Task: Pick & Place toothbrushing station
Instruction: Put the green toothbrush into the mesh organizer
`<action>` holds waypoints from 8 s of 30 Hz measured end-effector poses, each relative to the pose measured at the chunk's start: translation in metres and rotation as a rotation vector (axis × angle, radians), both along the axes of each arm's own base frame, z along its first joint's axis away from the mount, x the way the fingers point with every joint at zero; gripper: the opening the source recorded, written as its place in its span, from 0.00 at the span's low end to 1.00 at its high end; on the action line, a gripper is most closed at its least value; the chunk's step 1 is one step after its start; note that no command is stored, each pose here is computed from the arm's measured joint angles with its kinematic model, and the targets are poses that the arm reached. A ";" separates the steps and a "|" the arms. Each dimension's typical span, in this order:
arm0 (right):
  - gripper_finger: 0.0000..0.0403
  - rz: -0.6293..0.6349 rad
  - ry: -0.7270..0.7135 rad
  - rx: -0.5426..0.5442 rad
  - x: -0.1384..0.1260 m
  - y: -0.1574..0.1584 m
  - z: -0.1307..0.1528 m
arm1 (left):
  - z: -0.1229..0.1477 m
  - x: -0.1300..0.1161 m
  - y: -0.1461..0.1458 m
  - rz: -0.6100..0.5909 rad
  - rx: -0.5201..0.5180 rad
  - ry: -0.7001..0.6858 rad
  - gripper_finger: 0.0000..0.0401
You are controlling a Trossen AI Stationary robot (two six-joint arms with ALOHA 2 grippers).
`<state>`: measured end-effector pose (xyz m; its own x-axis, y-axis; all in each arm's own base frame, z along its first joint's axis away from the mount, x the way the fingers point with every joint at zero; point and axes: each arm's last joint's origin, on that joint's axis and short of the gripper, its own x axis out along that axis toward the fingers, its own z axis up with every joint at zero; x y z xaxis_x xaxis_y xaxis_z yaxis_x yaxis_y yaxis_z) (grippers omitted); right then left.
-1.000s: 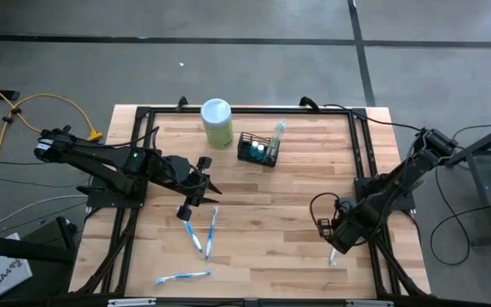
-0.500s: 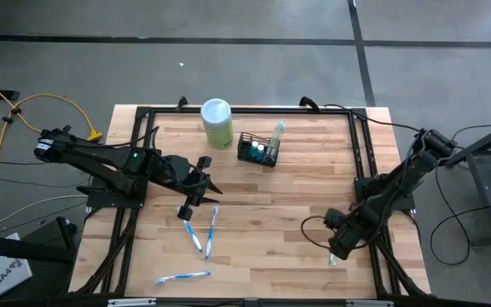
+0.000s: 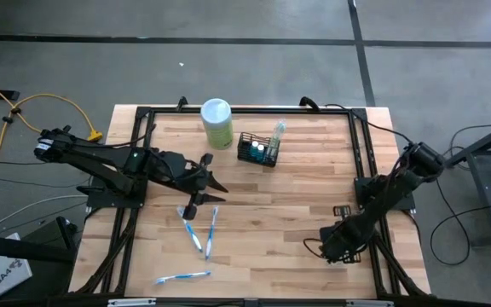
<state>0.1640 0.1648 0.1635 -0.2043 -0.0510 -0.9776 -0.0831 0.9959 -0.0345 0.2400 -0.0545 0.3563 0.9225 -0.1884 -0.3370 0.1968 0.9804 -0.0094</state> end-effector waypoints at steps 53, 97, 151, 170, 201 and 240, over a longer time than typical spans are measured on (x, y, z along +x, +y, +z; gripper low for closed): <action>0.39 0.540 -0.231 -0.046 -0.026 0.037 -0.003 | -0.004 0.041 -0.009 0.022 -0.124 -0.163 0.28; 0.53 0.678 -0.194 -0.072 -0.033 0.026 -0.020 | -0.004 0.041 -0.009 0.023 -0.123 -0.162 0.28; 0.01 0.702 -0.309 -0.227 -0.029 0.020 -0.024 | -0.004 0.041 -0.009 0.016 -0.100 -0.167 0.28; 0.01 0.980 -0.524 -0.575 0.003 0.033 0.019 | -0.010 0.047 -0.011 0.059 -0.251 -0.116 0.28; 0.01 1.312 -0.499 -1.181 0.076 0.030 0.059 | -0.033 0.090 -0.019 -0.105 -0.558 -0.122 0.28; 0.01 1.382 -0.640 -1.277 0.120 0.021 0.095 | -0.061 0.122 0.025 -0.365 -0.629 -0.089 0.28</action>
<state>0.2843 0.1860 0.2581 0.8831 -0.4431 -0.1545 -0.3266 -0.3440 -0.8803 0.3619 -0.0297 0.2951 0.7828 -0.6222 0.0092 0.5362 0.6670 -0.5174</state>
